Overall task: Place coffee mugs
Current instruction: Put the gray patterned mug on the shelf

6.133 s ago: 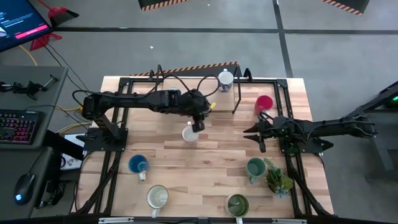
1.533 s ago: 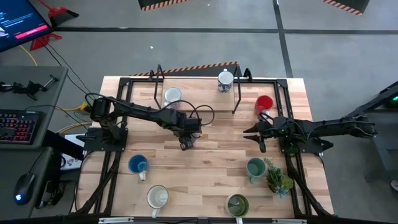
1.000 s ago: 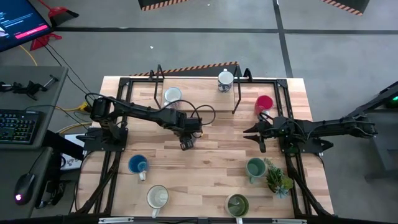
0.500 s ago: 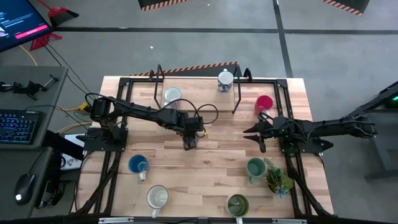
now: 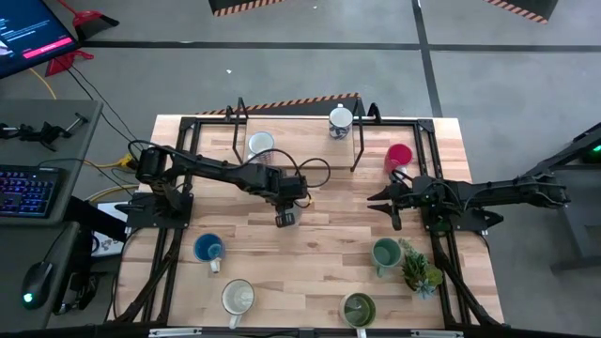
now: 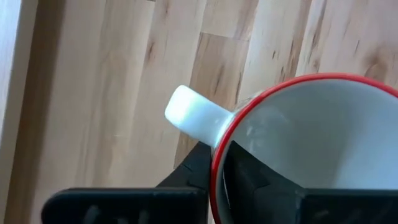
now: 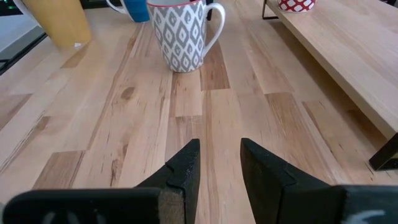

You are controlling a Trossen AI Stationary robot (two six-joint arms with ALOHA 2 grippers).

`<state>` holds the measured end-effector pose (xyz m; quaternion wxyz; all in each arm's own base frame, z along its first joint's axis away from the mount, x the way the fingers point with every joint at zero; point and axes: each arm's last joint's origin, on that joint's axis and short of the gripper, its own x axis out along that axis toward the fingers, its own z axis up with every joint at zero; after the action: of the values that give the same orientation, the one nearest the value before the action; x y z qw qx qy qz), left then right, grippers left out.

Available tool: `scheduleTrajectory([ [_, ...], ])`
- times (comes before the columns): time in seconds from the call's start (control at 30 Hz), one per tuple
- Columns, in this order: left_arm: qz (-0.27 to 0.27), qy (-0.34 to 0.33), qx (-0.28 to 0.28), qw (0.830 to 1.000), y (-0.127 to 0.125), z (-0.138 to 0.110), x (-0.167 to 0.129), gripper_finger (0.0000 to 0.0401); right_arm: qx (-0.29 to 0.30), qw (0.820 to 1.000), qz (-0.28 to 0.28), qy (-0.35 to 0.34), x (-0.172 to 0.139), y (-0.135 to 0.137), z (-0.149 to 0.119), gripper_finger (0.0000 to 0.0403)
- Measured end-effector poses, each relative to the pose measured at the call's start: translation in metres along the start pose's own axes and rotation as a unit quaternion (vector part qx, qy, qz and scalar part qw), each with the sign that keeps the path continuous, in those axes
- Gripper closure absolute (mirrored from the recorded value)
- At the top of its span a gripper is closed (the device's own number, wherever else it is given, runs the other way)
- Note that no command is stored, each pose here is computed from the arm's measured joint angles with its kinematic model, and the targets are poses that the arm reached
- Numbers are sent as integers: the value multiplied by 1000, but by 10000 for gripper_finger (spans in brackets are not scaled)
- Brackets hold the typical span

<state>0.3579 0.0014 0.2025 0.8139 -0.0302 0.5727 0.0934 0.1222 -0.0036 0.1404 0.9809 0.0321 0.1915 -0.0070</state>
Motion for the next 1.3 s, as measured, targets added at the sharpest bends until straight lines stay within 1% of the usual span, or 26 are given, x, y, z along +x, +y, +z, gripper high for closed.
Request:
scheduleTrajectory([
  [0.2, 5, -9, -2, 1000, 2, 2, 0, 390, 0, 1000, -15, -1, 0, -1, 0, 307],
  [0.27, 11, -12, 12, 1000, 3, 7, -4, 391, 0, 1000, -17, -1, 0, -1, 0, 307],
  [0.37, 17, -23, 29, 999, 6, 19, -21, 391, 5, 1000, -17, -1, 0, -1, 0, 307],
  [0.43, 30, -35, 39, 998, 10, 28, -33, 391, 9, 1000, -17, -1, 0, -1, 0, 307],
  [0.53, 48, -35, 58, 997, 23, 39, -51, 391, 9, 1000, -17, -1, 0, -1, 0, 307],
  [0.67, 65, -59, 51, 995, 55, 54, -70, 391, 10, 1000, -17, -1, 0, -1, 0, 307],
  [0.83, 83, -81, 28, 993, 107, 62, -87, 391, 12, 1000, -17, -2, 0, -1, 0, 307],
  [1.0, 101, -93, -12, 990, 163, 59, -100, 391, 13, 1000, -17, -2, 0, -1, 0, 307],
  [1.1, 127, -110, -37, 985, 195, 57, -114, 391, 14, 1000, -17, -2, 0, -1, 0, 307],
  [1.3, 169, -123, -82, 975, 243, 44, -137, 391, 13, 1000, -17, -2, 0, -1, 0, 307],
])
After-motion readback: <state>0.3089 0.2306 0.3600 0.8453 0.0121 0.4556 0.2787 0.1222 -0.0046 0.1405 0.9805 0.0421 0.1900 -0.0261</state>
